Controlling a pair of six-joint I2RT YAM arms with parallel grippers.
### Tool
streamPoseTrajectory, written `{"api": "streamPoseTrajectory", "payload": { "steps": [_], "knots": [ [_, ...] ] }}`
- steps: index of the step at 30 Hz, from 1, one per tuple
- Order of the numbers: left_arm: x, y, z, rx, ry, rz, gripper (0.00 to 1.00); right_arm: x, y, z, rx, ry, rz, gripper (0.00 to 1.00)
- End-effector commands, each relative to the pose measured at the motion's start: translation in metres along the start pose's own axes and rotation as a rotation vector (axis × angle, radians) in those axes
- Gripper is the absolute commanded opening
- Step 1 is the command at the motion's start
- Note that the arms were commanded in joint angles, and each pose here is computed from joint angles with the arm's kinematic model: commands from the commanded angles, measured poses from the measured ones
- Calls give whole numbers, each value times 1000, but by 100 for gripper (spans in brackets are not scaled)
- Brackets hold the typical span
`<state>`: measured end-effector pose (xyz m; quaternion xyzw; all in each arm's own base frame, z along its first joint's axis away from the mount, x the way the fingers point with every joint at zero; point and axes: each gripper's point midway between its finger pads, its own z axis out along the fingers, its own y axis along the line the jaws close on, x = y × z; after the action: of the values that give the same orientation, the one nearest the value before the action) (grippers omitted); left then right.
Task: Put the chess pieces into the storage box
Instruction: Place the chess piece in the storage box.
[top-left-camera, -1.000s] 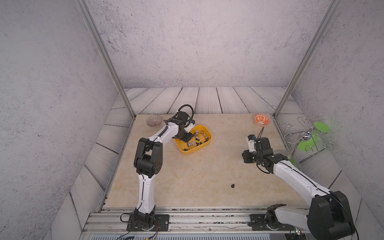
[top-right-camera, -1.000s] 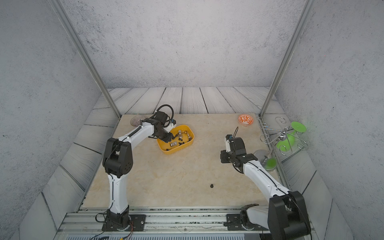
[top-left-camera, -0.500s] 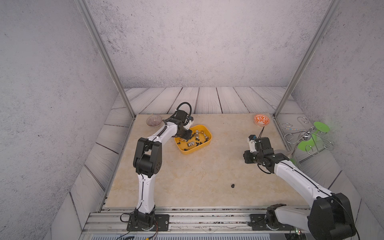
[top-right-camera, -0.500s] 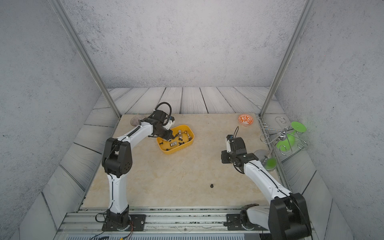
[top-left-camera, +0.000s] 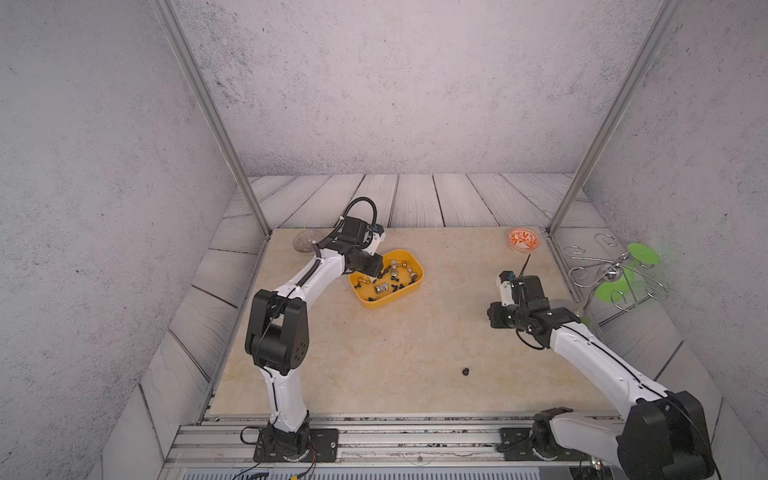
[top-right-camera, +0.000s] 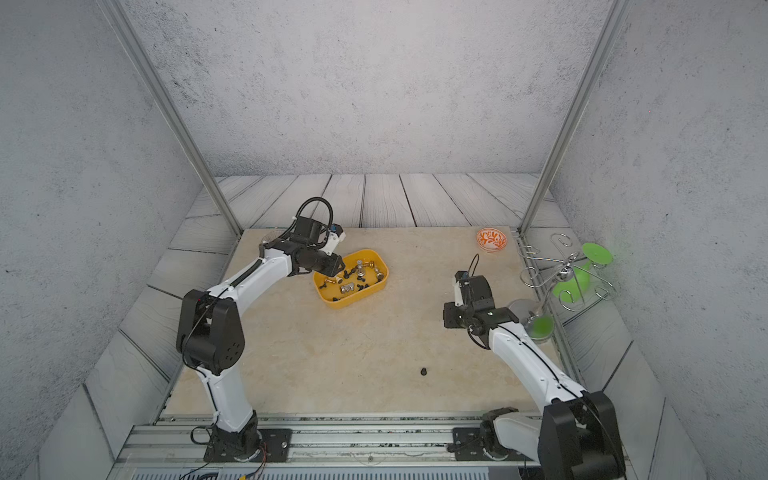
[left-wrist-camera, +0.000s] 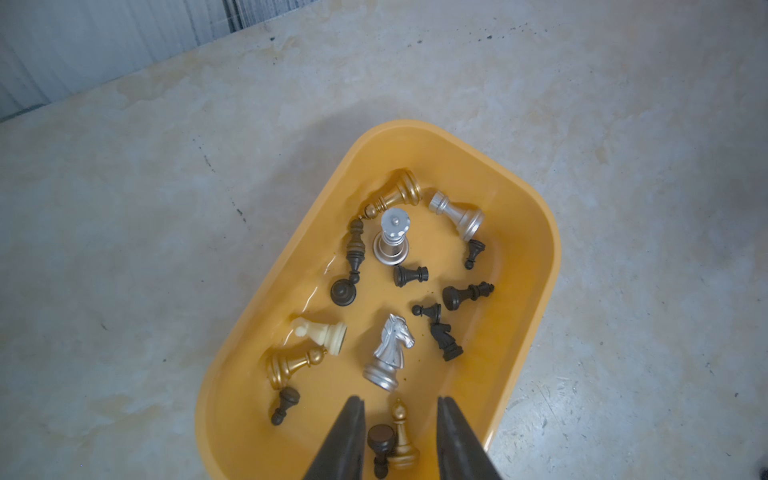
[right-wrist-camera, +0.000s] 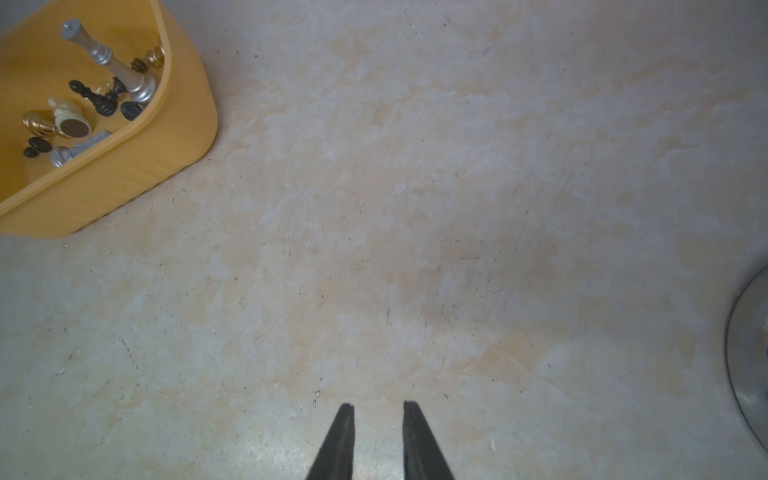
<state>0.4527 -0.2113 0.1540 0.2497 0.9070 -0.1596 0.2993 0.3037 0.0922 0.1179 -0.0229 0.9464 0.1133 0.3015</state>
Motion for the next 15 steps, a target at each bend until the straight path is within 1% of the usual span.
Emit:
{"api": "streamPoseTrajectory", "payload": {
  "steps": [1, 7, 11, 15],
  "knots": [
    [-1, -7, -10, 32, -26, -17, 33, 14, 2, -6, -29, 14, 47, 23],
    [20, -14, -20, 45, -9, -26, 33, 35, 6, -1, -59, 72, 73, 24],
    [34, -18, -22, 54, -2, -43, 33, 46, 11, 0, -78, 98, 100, 24],
    [45, -22, -22, 71, 14, -65, 33, 59, 18, -2, -76, 131, 94, 24]
  ]
}}
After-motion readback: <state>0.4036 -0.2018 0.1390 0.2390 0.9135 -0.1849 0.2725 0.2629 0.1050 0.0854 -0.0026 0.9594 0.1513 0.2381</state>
